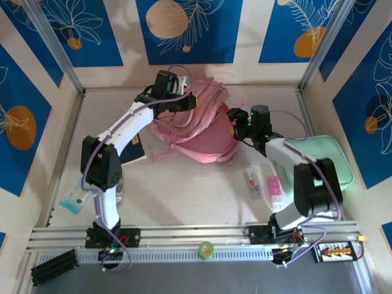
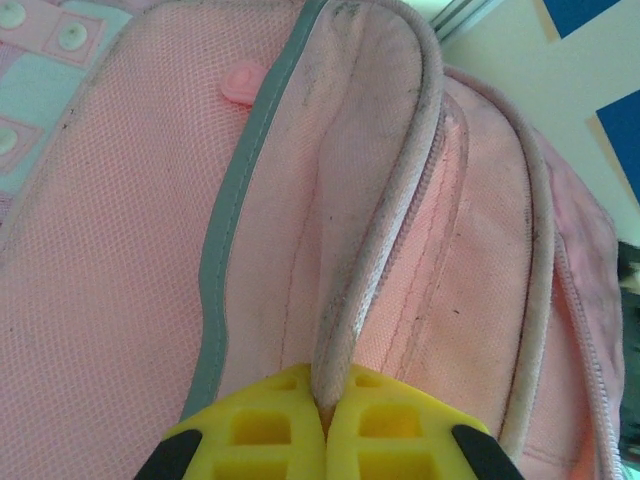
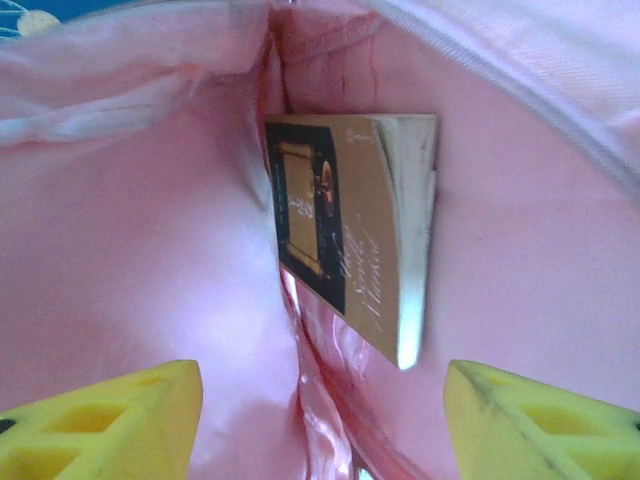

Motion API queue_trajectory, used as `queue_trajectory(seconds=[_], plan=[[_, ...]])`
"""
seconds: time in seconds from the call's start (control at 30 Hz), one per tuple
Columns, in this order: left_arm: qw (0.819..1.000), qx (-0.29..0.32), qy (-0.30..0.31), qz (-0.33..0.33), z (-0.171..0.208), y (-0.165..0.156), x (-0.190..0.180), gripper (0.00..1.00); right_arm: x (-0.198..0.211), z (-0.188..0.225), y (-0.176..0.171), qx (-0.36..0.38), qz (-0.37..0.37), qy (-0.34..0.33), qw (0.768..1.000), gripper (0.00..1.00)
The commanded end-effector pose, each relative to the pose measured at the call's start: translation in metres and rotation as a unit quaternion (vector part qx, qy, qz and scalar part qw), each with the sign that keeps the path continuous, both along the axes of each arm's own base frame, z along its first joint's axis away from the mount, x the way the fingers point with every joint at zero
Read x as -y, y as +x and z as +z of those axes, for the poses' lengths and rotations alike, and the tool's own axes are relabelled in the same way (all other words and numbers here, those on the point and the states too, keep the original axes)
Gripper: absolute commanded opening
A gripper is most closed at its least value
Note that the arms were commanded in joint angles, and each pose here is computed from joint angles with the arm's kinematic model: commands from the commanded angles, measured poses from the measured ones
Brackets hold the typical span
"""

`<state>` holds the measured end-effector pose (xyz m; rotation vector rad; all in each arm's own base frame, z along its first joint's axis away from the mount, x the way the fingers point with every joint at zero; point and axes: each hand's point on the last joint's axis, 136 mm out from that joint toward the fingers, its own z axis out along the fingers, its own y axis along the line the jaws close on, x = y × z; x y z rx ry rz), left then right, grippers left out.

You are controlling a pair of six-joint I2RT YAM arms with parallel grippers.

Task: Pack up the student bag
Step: Place the book in the student bag, then close the student bag at the top-center of the table.

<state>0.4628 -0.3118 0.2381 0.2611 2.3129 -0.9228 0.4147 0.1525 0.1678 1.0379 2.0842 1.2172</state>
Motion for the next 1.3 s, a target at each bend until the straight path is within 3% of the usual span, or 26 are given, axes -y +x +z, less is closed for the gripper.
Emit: queue_trajectory(seconds=[0.0,0.07,0.23,0.43,0.57,0.67,0.8,1.03,1.27], plan=[[1.000,0.011,0.001,0.001,-0.002,0.005,-0.008,0.02,0.035,-0.016,-0.032,-0.041,-0.025,-0.080,0.996,0.67],[1.000,-0.012,-0.005,-0.007,-0.015,0.001,-0.004,0.23,0.052,-0.011,-0.044,-0.045,-0.030,-0.109,0.993,0.70],[1.000,-0.019,-0.018,-0.010,-0.018,-0.007,-0.006,0.61,0.087,0.008,-0.062,-0.031,-0.018,-0.170,0.985,0.78],[0.997,-0.024,0.009,0.068,-0.032,-0.018,-0.059,0.86,0.091,0.034,-0.071,0.017,0.019,-0.203,0.979,0.93],[0.983,-0.066,0.027,0.169,-0.070,-0.031,-0.127,0.91,0.070,0.040,-0.070,0.041,0.056,-0.197,0.978,1.00],[0.964,-0.098,0.042,0.242,-0.099,-0.044,-0.179,0.95,0.053,0.042,-0.066,0.049,0.082,-0.204,0.974,0.99],[0.944,-0.140,0.064,0.291,-0.131,-0.057,-0.223,0.97,0.027,0.042,-0.060,0.056,0.120,-0.210,0.969,0.99],[0.936,-0.169,0.126,0.281,-0.162,-0.059,-0.242,0.98,-0.012,0.036,-0.049,0.069,0.164,-0.200,0.964,1.00],[0.941,-0.216,0.114,0.233,-0.192,-0.067,-0.225,0.97,-0.046,0.030,-0.036,0.068,0.202,-0.190,0.958,0.98]])
